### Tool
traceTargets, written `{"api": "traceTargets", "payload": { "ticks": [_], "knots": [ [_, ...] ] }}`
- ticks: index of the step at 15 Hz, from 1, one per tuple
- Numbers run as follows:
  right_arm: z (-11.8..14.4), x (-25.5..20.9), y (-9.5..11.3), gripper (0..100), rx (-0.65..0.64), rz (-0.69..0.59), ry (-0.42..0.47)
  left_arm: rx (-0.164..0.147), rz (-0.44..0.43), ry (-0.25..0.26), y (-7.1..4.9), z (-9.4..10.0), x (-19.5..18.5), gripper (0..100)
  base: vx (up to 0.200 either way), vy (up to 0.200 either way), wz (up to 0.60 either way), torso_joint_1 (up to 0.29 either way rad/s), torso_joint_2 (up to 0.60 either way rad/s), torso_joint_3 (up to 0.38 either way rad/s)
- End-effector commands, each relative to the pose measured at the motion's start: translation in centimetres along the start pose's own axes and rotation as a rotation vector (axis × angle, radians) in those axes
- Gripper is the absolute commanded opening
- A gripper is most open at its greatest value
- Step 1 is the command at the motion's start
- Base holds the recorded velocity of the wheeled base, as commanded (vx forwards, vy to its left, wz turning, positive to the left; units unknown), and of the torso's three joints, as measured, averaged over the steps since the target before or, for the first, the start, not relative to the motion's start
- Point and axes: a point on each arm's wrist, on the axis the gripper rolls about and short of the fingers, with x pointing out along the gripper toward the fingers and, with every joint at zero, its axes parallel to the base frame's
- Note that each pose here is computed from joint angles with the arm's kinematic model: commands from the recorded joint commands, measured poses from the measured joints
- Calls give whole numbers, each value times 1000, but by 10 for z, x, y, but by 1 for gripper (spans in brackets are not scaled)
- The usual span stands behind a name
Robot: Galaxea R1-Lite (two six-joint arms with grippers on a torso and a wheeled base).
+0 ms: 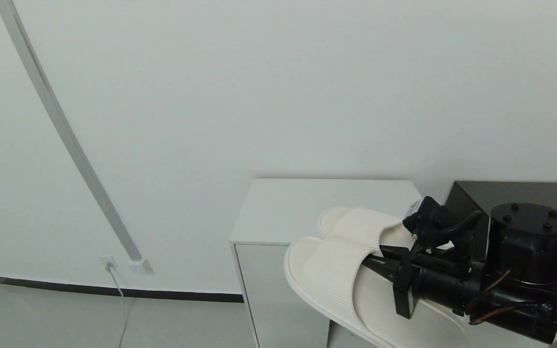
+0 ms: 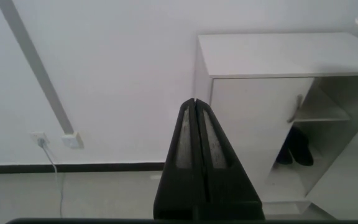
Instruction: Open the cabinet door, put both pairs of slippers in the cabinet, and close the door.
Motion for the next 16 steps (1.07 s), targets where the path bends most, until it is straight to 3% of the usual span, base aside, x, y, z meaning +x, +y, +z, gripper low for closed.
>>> {"api": "traceTargets", "payload": {
  "ticks": [1, 8, 16],
  "knots": [
    [-2, 1, 0, 0, -7, 0, 7, 1, 1, 2, 0, 0, 0, 0, 0, -200, 0, -2, -2, 2],
    [-4, 3, 0, 0, -7, 3, 17, -1, 1, 2, 0, 0, 0, 0, 0, -200, 0, 1, 2, 6],
    [-7, 1, -1, 0, -2, 3, 21, -2, 1, 2, 0, 0, 0, 0, 0, 0, 0, 0, 0, 0]
  ]
}}
